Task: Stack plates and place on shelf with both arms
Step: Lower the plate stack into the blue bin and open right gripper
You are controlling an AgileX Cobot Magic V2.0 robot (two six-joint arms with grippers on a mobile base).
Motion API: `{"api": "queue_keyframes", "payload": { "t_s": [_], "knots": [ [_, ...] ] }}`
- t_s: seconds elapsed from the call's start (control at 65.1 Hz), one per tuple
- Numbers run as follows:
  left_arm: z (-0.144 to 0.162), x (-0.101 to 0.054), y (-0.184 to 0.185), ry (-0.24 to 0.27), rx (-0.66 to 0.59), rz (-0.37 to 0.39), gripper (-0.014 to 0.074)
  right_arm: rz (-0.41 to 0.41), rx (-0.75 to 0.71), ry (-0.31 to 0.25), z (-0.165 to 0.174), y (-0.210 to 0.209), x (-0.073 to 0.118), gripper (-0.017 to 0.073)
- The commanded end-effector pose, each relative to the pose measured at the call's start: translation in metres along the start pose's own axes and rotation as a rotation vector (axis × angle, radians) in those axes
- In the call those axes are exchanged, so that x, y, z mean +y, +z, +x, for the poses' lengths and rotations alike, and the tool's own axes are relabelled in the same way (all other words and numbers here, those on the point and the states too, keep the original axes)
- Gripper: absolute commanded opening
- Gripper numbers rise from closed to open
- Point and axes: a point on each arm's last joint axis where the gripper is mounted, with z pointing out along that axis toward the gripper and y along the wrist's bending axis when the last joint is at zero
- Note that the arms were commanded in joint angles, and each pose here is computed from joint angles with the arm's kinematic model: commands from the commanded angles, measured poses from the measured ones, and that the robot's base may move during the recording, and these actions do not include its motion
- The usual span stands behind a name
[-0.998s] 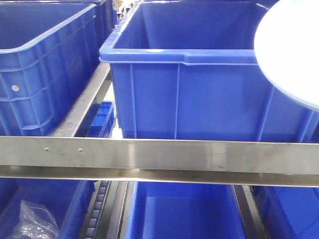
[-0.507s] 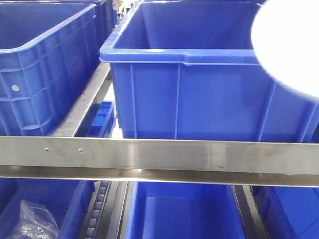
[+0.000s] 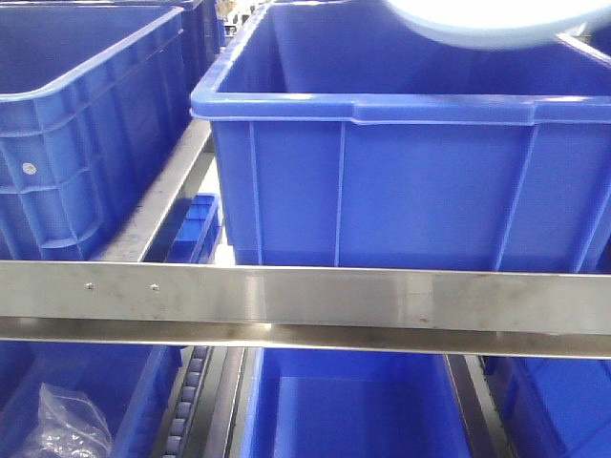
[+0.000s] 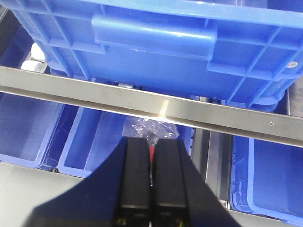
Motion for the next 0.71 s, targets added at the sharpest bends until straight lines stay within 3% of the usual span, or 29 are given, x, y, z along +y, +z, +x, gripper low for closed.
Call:
{"api": "queue_keyframes", "payload": {
  "t_s": [0.0,0.169,0.215,0.276,0.384,0.445,0.691],
  "knots": [
    [-0.015,-0.002,-0.004,-0.004,-0.093,0.019,0.0082,-0.052,-0.148,0.0,-0.036,0.021,0.013,0.0056],
    [-0.015,-0.002,-0.004,-0.004,-0.093,0.019,0.0082,-0.056,-0.095,-0.004,-0.039,0.075,0.02,0.0062],
    [-0.015,-0.002,-0.004,-0.004,-0.093,0.019,0.0082,-0.059,-0.081,-0.006,-0.037,0.088,0.022,0.0099],
    [-0.015,-0.002,-0.004,-0.004,-0.093,0.019,0.0082,-0.065,-0.075,-0.008,-0.035,0.099,0.025,0.0202],
    [-0.015,-0.002,-0.004,-0.004,-0.093,0.019,0.0082,-0.078,-0.1,-0.009,-0.034,0.107,0.028,0.0481],
    [-0.015,-0.002,-0.004,-0.004,-0.093,0.019,0.0082,-0.081,-0.109,-0.009,-0.035,0.107,0.029,0.0568],
    [-0.015,-0.002,-0.004,-0.004,-0.093,0.019,0.0082,-0.07,-0.075,-0.009,-0.042,0.07,0.027,0.0503]
  ]
}}
